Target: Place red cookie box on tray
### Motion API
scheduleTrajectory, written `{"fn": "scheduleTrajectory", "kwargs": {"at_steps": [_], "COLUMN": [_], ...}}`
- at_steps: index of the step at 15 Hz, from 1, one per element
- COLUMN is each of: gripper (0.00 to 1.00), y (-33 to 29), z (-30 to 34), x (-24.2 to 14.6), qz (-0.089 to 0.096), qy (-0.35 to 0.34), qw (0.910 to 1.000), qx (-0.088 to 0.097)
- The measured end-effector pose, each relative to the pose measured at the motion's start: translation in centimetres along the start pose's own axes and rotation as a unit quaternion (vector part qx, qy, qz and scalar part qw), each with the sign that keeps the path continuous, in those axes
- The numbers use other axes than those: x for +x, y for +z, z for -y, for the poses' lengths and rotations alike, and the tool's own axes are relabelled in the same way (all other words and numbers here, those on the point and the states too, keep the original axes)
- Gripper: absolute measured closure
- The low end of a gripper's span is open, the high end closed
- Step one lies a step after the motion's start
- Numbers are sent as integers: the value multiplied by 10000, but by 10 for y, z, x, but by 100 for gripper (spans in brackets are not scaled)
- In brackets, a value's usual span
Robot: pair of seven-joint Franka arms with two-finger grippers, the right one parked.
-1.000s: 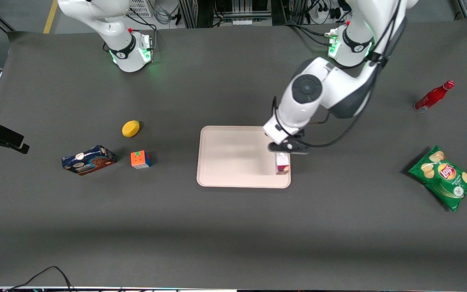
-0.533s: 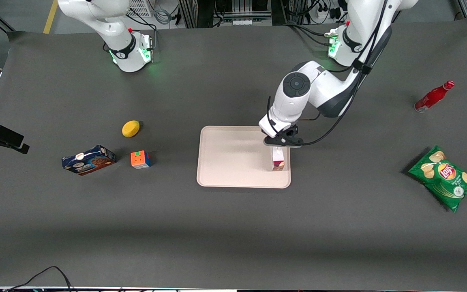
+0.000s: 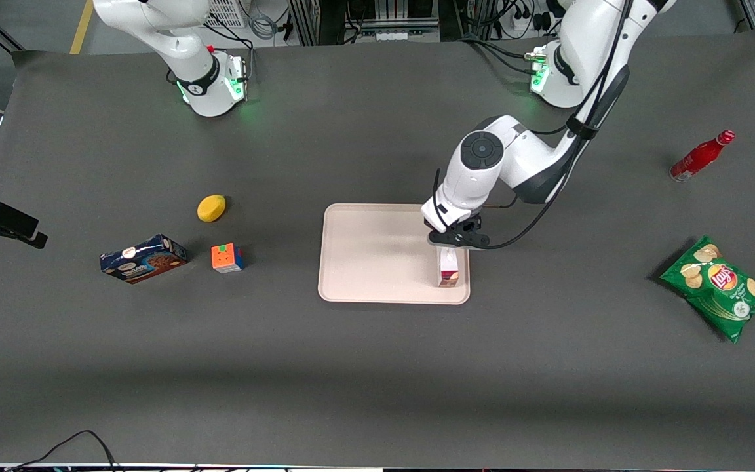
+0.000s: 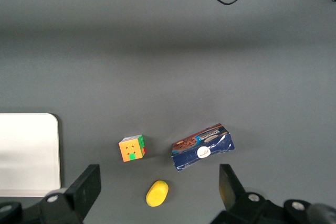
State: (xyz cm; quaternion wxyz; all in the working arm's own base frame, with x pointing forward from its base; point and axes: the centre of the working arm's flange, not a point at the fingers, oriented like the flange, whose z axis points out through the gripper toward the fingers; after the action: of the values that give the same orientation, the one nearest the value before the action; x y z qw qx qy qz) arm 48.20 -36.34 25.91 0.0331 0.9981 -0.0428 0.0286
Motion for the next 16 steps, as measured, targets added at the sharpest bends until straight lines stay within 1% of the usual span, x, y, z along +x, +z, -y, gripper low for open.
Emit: {"fn": "scheduleTrajectory", "kwargs": {"at_steps": [4, 8, 9, 10, 11, 12, 13, 14, 16], "gripper": [94, 94, 93, 87, 78, 68, 56, 46, 27], "y": [4, 11, 12, 12, 10, 8, 2, -5, -26], "z": [9, 11, 11, 11, 12, 13, 14, 15, 19], "x": [9, 10, 11, 12, 15, 20, 26, 34, 51], "qz": [-93, -81, -82, -90, -112, -154, -220, -287, -338], "qy": [65, 76, 76, 70, 51, 22, -14, -54, -141], "qw": [9999, 9999, 9999, 9999, 9999, 9998, 9997, 9996, 9992], "qx": [103, 112, 106, 97, 91, 82, 61, 50, 148]}}
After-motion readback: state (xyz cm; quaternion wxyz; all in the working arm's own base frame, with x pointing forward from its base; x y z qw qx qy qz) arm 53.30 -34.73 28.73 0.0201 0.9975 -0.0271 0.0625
